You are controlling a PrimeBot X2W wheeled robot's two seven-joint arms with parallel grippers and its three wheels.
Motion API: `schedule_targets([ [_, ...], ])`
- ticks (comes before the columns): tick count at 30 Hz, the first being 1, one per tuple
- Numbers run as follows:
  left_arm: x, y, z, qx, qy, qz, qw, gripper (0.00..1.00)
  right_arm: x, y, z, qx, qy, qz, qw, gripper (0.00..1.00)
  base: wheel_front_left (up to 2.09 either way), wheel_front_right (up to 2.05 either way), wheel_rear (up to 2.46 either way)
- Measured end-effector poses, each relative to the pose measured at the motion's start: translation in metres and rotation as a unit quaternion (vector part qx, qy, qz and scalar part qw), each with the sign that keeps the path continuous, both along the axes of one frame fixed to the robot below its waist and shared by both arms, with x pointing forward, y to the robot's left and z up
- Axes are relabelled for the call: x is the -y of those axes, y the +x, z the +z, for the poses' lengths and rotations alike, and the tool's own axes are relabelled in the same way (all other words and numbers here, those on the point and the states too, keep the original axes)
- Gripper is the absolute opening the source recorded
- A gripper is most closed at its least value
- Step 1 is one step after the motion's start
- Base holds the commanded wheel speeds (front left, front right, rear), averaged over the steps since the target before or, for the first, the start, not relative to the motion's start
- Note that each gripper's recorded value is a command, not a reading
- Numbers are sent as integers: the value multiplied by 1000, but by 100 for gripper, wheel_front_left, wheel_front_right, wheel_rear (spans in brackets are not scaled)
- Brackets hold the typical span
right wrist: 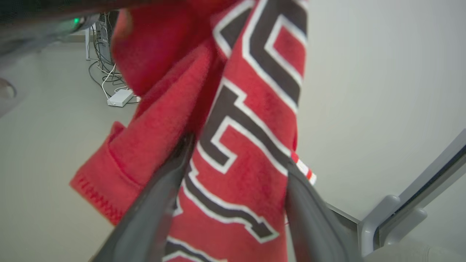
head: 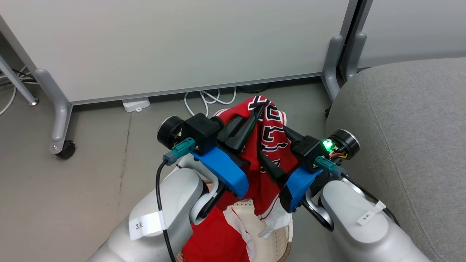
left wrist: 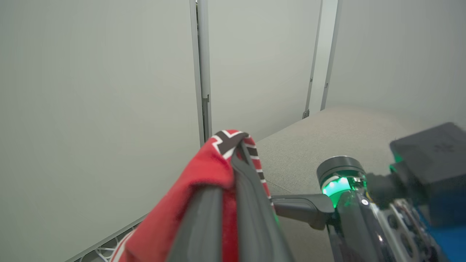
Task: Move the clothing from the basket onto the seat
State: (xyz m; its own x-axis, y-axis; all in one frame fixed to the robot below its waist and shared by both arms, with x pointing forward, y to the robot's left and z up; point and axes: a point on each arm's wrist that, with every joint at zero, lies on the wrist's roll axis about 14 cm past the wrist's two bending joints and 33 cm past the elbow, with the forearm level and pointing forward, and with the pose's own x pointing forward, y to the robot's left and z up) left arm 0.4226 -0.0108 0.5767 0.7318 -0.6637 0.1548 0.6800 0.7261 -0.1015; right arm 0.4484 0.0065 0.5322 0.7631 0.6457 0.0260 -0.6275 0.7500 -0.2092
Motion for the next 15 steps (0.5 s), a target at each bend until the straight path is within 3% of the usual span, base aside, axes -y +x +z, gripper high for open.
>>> schedule_targets([
  [2, 0, 0, 1, 1, -1, -1, 1000, 0, 0, -1, -11, -18, -2, -2, 1000, 100, 0, 0, 0],
  [3, 0, 0, 1, 2, -1, -1, 1000, 0, 0, -2, -16, -28, -1, -4, 1000, 84, 0, 0, 0],
  [4, 1, 1, 1, 2, -1, -2, 1000, 0, -1, -2, -18, -33, -1, -3, 999, 8, 0, 0, 0],
  [5, 1, 1, 2, 3, -1, -3, 1000, 0, -2, -3, -20, -37, 1, -2, 999, 0, 0, 0, 0],
  [15, -1, 3, 2, 5, -1, -1, 1000, 0, -1, -5, -17, -45, 18, -6, 999, 0, 0, 0, 0],
])
